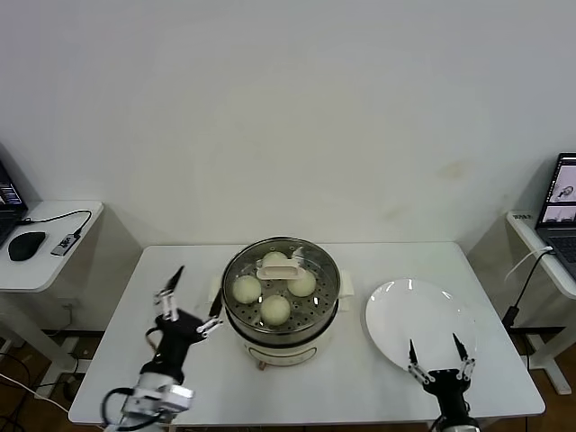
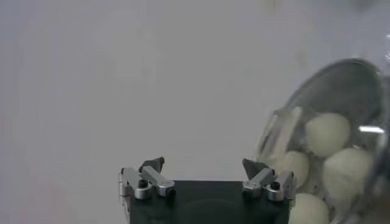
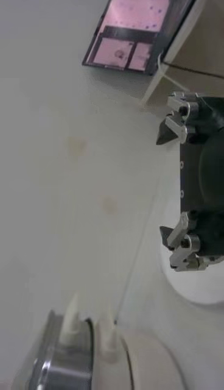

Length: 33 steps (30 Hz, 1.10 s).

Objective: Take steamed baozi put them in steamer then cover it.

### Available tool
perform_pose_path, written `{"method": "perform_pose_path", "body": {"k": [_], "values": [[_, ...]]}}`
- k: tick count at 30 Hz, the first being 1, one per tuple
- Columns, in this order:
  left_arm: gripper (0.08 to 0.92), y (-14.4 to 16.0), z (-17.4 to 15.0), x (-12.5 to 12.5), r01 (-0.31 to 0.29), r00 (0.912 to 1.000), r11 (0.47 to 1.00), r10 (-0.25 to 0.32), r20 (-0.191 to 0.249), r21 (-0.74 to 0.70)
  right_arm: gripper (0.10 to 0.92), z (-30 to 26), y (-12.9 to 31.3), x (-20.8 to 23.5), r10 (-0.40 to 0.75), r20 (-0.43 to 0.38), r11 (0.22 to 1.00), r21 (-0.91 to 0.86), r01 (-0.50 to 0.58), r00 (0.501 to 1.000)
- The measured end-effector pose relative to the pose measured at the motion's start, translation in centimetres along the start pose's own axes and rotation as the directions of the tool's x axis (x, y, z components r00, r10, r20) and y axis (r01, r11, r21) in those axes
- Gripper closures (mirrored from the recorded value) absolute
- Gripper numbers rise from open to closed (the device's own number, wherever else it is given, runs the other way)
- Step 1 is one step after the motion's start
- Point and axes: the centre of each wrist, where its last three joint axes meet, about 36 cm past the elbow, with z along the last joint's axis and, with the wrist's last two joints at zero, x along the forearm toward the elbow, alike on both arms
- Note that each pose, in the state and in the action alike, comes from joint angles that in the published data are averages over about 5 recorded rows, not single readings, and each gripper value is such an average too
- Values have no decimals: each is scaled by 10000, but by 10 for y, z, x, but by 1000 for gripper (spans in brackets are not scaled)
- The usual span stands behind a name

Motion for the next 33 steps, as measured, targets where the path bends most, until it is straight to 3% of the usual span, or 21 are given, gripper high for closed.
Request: {"method": "perform_pose_path", "body": {"k": [4,8,15,24,33], "values": [[177,-3,22,15,262,9973,9707,-88,-735,2390,200,-2,4,3,-486,181,9982,-338,492,9987],[177,-10,41,29,687,9896,8996,-66,-1439,4313,200,-2,7,8,-911,219,9937,-638,923,9956],[177,-23,70,49,1363,9705,7672,236,-2400,6267,200,0,14,19,-1371,296,9856,-961,1394,9901],[177,-38,89,71,1584,9527,7038,753,-2945,6925,200,-4,19,31,-1880,207,9729,-1330,1891,9819],[177,-48,96,85,1525,9434,6853,1138,-3115,7121,200,-13,13,36,-2161,-223,9626,-1720,2092,9761]]}}
